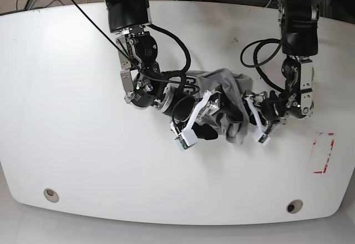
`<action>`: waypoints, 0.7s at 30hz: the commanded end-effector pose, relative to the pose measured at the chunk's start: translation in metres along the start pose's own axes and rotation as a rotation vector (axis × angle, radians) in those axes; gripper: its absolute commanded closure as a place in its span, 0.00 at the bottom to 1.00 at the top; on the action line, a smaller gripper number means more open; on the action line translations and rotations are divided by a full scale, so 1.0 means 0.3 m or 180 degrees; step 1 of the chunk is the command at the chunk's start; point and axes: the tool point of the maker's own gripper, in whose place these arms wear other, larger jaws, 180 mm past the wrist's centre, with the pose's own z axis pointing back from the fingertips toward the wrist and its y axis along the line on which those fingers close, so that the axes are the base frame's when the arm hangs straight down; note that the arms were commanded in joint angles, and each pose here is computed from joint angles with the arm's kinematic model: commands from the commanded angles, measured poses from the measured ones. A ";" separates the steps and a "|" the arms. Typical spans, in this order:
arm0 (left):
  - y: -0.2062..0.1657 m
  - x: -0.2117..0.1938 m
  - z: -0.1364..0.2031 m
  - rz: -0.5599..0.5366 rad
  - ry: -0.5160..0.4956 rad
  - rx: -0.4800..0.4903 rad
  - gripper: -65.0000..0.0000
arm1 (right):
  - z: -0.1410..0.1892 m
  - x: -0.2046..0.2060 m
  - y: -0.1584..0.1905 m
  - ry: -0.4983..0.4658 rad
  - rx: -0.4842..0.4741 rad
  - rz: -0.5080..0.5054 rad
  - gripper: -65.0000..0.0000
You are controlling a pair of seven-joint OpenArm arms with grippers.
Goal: Fold the T-shirt properly
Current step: 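Fold the strip's end over toward the left gripper with the right gripper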
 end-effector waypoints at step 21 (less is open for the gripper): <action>0.412 0.198 0.633 -0.0091 -0.0706 0.1505 0.41 | 0.049 -0.014 -0.006 -0.0042 -0.0032 0.0048 0.16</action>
